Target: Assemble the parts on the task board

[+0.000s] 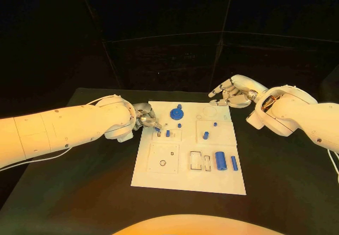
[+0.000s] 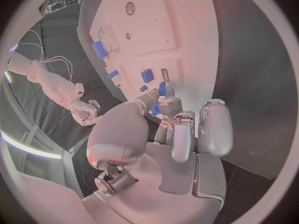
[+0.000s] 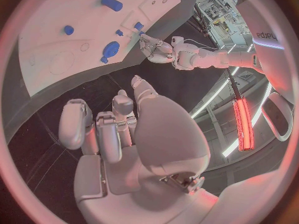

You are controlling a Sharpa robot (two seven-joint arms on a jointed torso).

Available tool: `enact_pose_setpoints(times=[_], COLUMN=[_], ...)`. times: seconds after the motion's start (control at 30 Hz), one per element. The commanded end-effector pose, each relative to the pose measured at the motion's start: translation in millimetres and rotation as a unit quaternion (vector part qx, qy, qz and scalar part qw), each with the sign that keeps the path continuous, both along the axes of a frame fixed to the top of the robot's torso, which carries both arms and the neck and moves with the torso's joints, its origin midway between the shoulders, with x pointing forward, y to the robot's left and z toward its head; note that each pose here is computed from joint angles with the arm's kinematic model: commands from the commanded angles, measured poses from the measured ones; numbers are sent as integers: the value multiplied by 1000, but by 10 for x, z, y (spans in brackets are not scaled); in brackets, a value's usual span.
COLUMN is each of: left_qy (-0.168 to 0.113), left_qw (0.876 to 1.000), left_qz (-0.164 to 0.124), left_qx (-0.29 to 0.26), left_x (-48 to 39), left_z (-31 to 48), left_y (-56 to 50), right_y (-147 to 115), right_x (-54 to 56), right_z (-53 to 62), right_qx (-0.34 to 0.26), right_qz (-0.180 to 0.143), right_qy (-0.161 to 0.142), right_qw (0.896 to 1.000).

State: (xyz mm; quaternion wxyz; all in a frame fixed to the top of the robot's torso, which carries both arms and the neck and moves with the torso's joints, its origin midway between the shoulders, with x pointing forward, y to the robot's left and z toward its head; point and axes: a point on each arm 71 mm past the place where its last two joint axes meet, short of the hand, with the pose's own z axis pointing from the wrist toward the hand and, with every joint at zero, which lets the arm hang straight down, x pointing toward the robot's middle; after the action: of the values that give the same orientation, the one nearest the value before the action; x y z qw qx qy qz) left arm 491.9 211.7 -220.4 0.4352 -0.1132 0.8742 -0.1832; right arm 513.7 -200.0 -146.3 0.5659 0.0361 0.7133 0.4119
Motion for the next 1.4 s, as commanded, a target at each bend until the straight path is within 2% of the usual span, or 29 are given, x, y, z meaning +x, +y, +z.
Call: enact_pose_setpoints(times=[0.03,0.67,1.2,1.4], left_qy=[-15,17,31,33], left_qw=[1000,998,997,997], left_qz=[-12,-48,-59,-55], left_qx=[12,37,45,38], left_x=[-1,-63,-83,-81], left_z=[7,-57,-76,-76], left_y=[-23,-73,-73,-76], right_y=[12,15,11,15], right_x=[-2,-1,2,2], right_z=[11,10,8,8], right_qx=[3,3,2,2], right_qz=[5,6,5,5], right_qy=[0,0,0,0], right_qw=[1000,1000,1000,1000])
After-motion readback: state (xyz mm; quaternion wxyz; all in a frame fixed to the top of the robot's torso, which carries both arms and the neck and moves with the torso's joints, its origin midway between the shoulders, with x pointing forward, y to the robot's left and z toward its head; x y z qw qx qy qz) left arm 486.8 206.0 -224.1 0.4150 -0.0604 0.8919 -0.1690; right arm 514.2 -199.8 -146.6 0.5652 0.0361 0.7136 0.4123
